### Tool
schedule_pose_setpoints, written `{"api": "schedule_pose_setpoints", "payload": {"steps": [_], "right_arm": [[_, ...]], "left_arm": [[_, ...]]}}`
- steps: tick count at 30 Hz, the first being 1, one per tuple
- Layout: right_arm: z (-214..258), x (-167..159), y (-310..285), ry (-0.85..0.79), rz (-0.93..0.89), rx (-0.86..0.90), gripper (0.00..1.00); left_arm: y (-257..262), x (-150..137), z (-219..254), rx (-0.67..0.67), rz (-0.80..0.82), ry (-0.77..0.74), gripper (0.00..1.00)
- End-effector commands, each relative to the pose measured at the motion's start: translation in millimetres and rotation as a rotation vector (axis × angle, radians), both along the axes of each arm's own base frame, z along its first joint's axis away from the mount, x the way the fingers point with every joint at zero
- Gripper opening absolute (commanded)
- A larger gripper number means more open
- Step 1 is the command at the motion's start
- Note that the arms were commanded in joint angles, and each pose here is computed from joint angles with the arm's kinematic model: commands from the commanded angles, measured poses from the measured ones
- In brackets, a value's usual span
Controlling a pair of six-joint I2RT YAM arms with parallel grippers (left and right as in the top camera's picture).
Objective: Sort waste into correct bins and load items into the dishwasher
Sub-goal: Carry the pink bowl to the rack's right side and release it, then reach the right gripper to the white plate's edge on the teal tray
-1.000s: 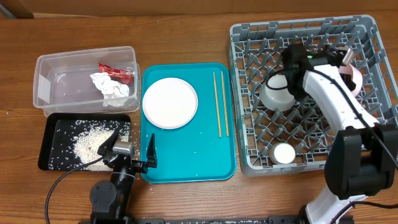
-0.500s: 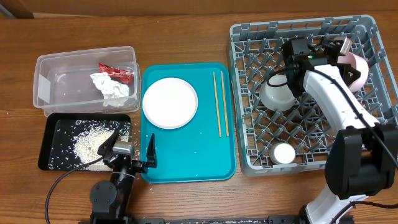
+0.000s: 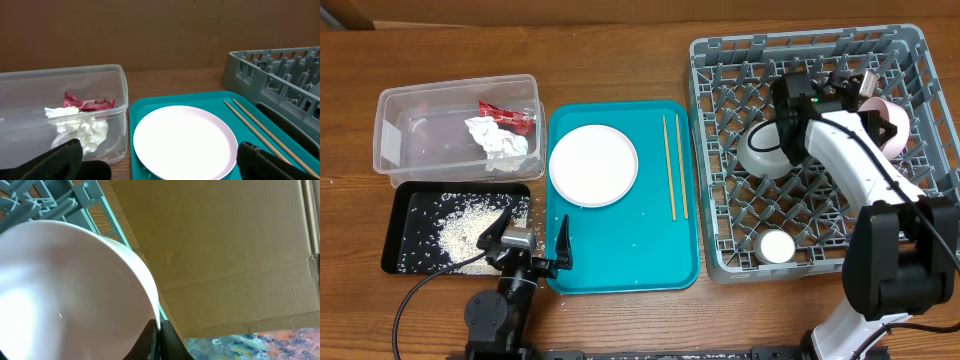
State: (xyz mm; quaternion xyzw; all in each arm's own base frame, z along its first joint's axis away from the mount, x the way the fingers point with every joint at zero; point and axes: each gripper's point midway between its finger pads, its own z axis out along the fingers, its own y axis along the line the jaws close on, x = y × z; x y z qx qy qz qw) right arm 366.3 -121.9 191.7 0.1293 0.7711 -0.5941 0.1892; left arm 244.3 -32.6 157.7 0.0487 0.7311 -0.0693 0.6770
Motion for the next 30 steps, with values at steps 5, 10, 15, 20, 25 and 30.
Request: {"api": "schedule_pose_setpoints", "payload": {"steps": [5,10,15,20,25,30], "right_arm": [[-5.7,8.1,32.0,0.001,0.086,0.017,0.09],[-13.2,11.4,55.6,0.021,0.147,0.061,0.22],[-20.3,14.1,85.2,0.034,0.202,0.177,0.36],[-18.2,12.5,132.5,0.024,0.235,0.423,0.37],[-15.9,6.3,194.7,0.071,0.275,0.812,0.23],[-4.4,-8.8,316.3,0.257,0.533,1.456,0.43]], "left_arm": [[0.4,-0.2,-0.4,-0.014,0.001,0.001,1.00],[0.4,-0.2,-0.4,-0.014,0.001,0.001,1.00],[0.4,-0.2,-0.4,-0.014,0.001,0.001,1.00],[0.4,-0.2,-0.4,-0.014,0.001,0.001,1.00],[0.4,-0.2,-0.4,-0.014,0.001,0.001,1.00],[0.4,-0.2,-0.4,-0.014,0.001,0.001,1.00]]}}
